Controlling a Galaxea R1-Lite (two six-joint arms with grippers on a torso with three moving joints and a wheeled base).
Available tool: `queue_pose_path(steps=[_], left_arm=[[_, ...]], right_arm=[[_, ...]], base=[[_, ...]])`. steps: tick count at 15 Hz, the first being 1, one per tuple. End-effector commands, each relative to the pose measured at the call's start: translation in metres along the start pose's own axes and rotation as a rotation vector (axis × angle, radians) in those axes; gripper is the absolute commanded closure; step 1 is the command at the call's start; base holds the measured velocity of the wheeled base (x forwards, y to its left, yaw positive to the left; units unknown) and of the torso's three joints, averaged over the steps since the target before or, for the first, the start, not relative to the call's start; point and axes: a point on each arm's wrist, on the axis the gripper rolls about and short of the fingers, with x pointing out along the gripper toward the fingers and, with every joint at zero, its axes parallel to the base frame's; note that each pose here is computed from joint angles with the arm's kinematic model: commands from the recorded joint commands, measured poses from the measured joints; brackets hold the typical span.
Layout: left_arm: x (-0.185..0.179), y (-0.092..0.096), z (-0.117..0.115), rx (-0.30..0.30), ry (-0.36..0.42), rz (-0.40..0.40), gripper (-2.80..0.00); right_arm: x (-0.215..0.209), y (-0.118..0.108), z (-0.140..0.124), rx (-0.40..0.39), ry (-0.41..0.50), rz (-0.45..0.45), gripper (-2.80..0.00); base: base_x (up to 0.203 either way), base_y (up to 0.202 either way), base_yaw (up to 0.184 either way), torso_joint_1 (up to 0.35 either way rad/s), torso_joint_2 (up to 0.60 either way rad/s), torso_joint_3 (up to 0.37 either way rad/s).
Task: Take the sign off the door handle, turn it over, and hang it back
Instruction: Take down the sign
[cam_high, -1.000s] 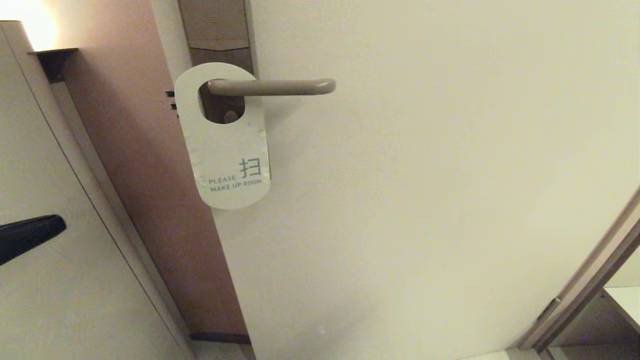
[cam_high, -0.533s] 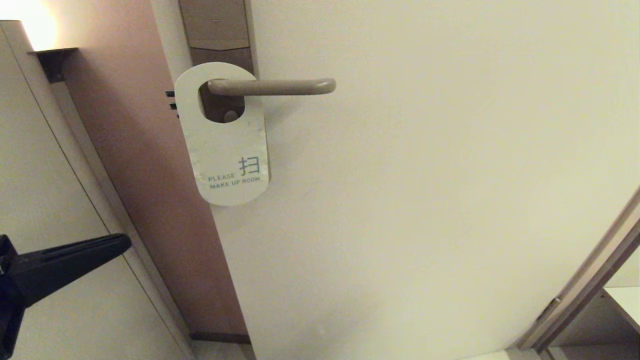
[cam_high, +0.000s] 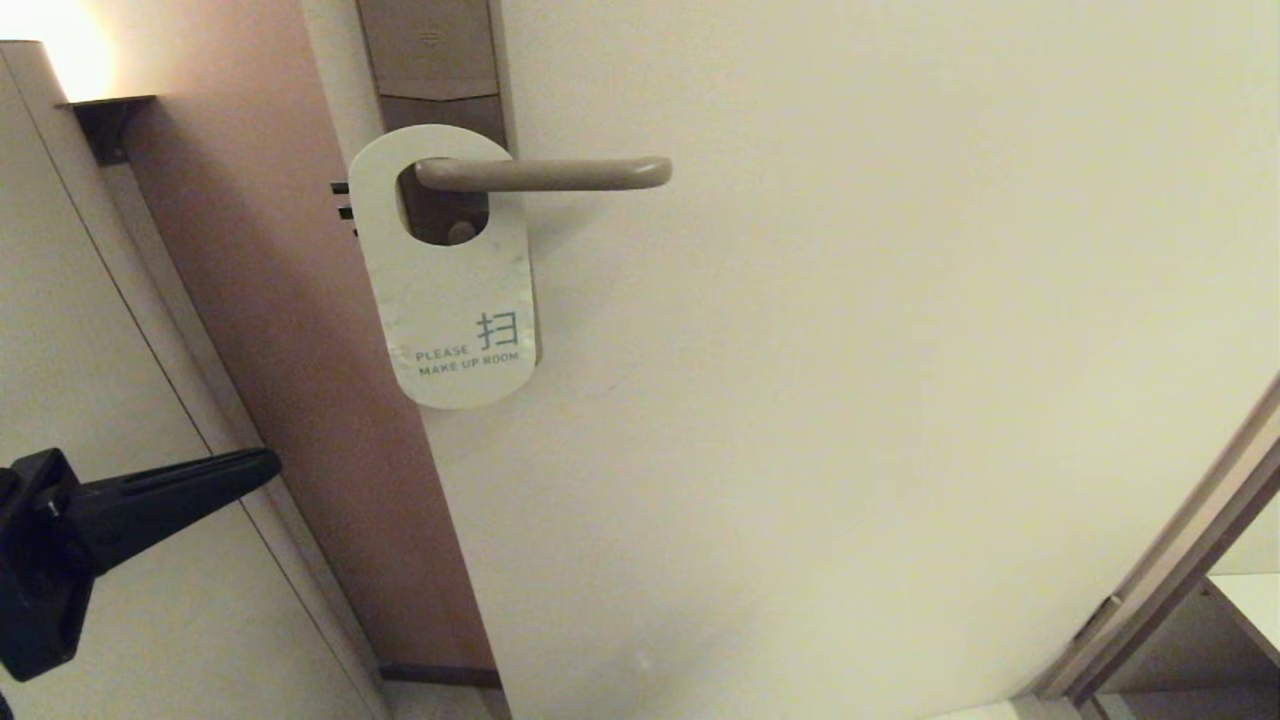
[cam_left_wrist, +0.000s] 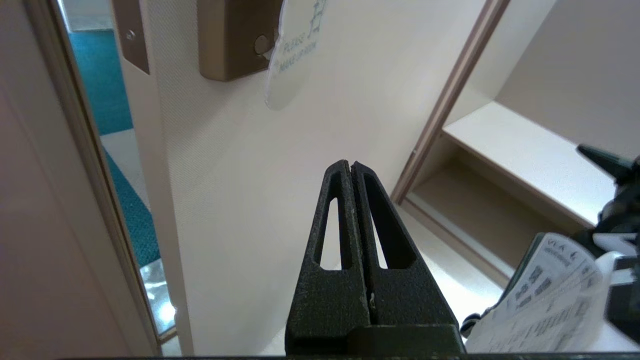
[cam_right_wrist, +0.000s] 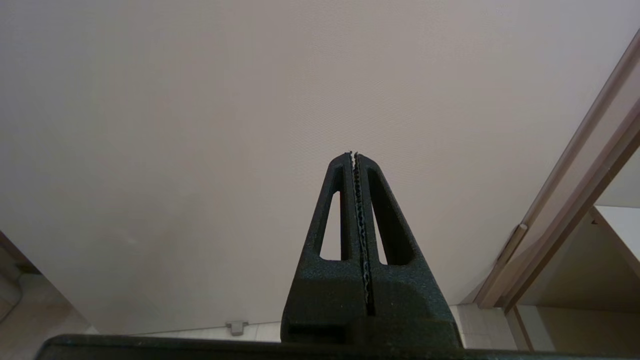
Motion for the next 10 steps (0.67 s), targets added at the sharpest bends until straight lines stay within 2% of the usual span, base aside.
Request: queue_pose_path(steps=[1,2,7,10], left_arm=[[0.006,0.009,-0.002,0.004,0.011,-0.005,-2.17],[0.008,0.01,0.002,0.031,-0.004,-0.012,-2.8],[0.011,0.01,0.009,0.075,-0.019,-0.124,-2.8],[0.014,0.012,0.013,0.081,-0.021,-0.127,-2.8]], right_arm=[[0.0,0.0,0.0,0.0,0.001,0.0,0.0],[0.0,0.0,0.0,0.0,0.001,0.0,0.0],[0.0,0.0,0.0,0.0,0.001,0.0,0.0],[0.0,0.0,0.0,0.0,0.001,0.0,0.0]], base=[[0.0,0.0,0.0,0.0,0.0,0.0],[0.0,0.0,0.0,0.0,0.0,0.0],[0.0,0.0,0.0,0.0,0.0,0.0],[0.0,0.0,0.0,0.0,0.0,0.0]])
